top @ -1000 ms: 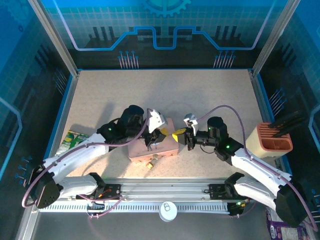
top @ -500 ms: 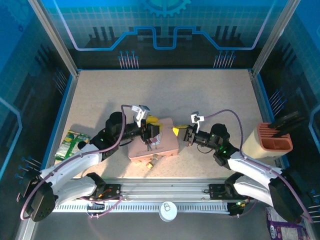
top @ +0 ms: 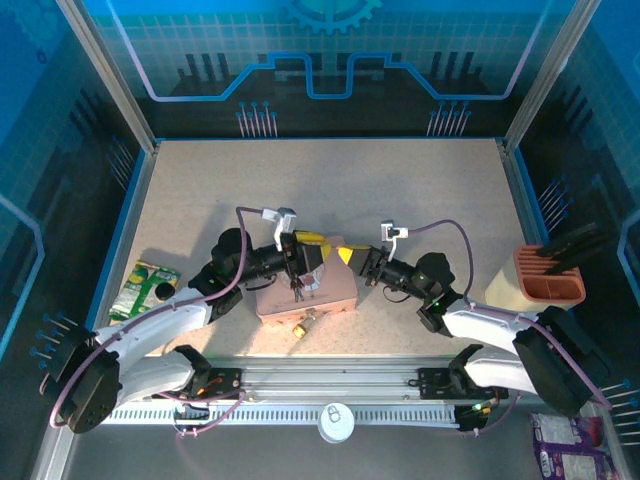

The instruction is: Unlock the padlock with the key

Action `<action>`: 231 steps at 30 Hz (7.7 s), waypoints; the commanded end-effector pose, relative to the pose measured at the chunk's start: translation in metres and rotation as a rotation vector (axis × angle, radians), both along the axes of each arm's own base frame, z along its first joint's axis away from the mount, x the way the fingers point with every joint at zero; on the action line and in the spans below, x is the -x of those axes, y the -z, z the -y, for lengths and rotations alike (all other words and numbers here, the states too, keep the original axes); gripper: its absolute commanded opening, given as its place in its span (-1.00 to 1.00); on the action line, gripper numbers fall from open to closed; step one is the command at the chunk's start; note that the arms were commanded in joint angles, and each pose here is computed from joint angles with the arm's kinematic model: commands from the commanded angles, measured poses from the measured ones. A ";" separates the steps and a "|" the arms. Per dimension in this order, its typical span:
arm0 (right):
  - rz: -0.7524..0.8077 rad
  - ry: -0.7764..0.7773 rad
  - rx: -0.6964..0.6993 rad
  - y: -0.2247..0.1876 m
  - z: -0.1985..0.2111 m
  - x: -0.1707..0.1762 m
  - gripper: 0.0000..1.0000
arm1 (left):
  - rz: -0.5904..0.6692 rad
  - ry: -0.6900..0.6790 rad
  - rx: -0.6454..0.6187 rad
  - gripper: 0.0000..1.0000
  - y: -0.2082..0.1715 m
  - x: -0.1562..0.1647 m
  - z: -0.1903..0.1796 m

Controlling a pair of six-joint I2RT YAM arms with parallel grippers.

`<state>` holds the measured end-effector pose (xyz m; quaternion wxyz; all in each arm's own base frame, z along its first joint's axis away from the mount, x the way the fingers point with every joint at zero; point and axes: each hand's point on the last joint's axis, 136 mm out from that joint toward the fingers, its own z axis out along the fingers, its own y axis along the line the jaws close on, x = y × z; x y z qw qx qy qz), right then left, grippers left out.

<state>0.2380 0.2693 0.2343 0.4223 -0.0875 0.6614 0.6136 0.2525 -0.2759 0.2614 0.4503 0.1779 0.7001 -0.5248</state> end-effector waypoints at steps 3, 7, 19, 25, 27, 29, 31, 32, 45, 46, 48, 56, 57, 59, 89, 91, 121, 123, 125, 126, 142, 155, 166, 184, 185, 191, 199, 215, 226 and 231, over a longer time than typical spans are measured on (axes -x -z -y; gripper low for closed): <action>0.053 0.008 -0.066 -0.024 -0.003 0.002 -1.00 | -0.001 0.024 0.033 -0.10 -0.007 0.001 0.003; 0.045 0.011 -0.080 -0.025 -0.004 0.003 -1.00 | -0.011 0.042 0.039 -0.21 -0.007 0.001 0.006; 0.026 0.016 -0.095 -0.020 -0.008 0.001 -1.00 | -0.029 0.087 0.063 -0.73 -0.008 0.001 0.014; 0.026 0.024 -0.080 -0.016 -0.007 0.001 -1.00 | -0.026 0.064 0.048 -1.00 -0.007 -0.002 0.012; 0.031 0.026 -0.064 -0.014 -0.007 0.002 -0.86 | -0.026 0.048 0.047 -1.00 -0.006 -0.004 0.010; 0.038 0.040 -0.045 -0.012 -0.004 0.001 -0.67 | -0.025 0.048 0.047 -1.00 -0.007 -0.004 0.010; 0.037 0.061 -0.024 -0.010 0.000 -0.001 -0.53 | -0.023 0.054 0.048 -1.00 -0.008 -0.003 0.011; 0.042 0.066 -0.017 -0.010 0.001 -0.001 -0.49 | -0.026 0.060 0.046 -1.00 -0.007 -0.002 0.012; 0.086 -0.003 -0.006 -0.020 -0.007 0.005 -0.49 | -0.031 0.112 0.039 -1.00 -0.010 0.004 0.018; 0.087 -0.002 -0.010 -0.020 -0.006 0.004 -0.50 | -0.034 0.117 0.037 -1.00 -0.009 0.004 0.018; 0.089 0.000 -0.017 -0.022 -0.006 0.004 -0.51 | -0.037 0.124 0.034 -1.00 -0.008 0.005 0.020; 0.082 0.050 -0.015 -0.020 0.002 -0.001 -0.45 | -0.044 0.128 0.021 -1.00 -0.004 0.007 0.020; 0.084 0.053 -0.016 -0.021 0.003 -0.002 -0.45 | -0.046 0.132 0.020 -1.00 -0.003 0.008 0.021; 0.088 0.054 -0.015 -0.022 0.003 -0.001 -0.45 | -0.048 0.134 0.016 -1.00 -0.002 0.009 0.021; 0.074 0.054 0.087 -0.012 0.006 0.002 -1.00 | -0.036 0.089 -0.057 -0.81 0.003 0.008 0.016; 0.063 0.077 0.132 -0.008 0.010 0.001 -1.00 | -0.051 0.041 -0.101 -0.51 0.008 0.005 0.009; -0.003 0.193 0.472 0.045 0.051 0.012 -1.00 | -0.753 -0.341 -0.946 0.20 0.161 0.128 -0.072; -0.006 0.188 0.469 0.046 0.050 0.012 -1.00 | -0.758 -0.346 -0.951 0.20 0.171 0.127 -0.067; -0.010 0.193 0.465 0.047 0.050 0.011 -1.00 | -0.750 -0.366 -0.952 0.20 0.179 0.121 -0.063; -0.011 0.192 0.462 0.047 0.049 0.011 -1.00 | -0.739 -0.384 -0.948 0.20 0.181 0.117 -0.062; -0.033 0.171 0.437 0.047 0.042 0.013 -1.00 | -0.533 -0.518 -0.874 0.24 0.187 0.019 -0.047; -0.036 0.156 0.432 0.043 0.035 0.014 -1.00 | -0.435 -0.490 -0.879 0.25 0.181 -0.028 -0.047; -0.030 0.129 0.445 0.046 0.023 0.018 -1.00 | -0.432 -0.405 -0.664 0.28 0.188 0.010 -0.057; -0.038 0.109 0.449 0.053 0.008 0.025 -1.00 | -0.543 -0.365 -0.572 0.24 0.222 0.007 -0.055; -0.036 0.107 0.447 0.052 0.007 0.026 -1.00 | -0.547 -0.365 -0.577 0.22 0.224 0.007 -0.055; -0.040 0.108 0.447 0.054 0.008 0.027 -1.00 | -0.585 -0.368 -0.589 0.12 0.236 0.008 -0.055; -0.047 0.109 0.438 0.056 0.008 0.028 -1.00 | -0.604 -0.360 -0.591 -0.09 0.244 0.008 -0.052; -0.067 0.117 0.438 0.061 0.010 0.028 -1.00 | -0.584 -0.352 -0.552 -0.56 0.230 0.014 -0.042; -0.171 0.170 0.417 0.074 0.016 0.023 -1.00 | -0.608 -0.352 -0.456 -0.71 0.207 0.011 -0.032; -0.241 0.219 0.377 0.084 0.022 0.021 -1.00 | -0.642 -0.361 -0.416 -0.82 0.199 0.009 -0.026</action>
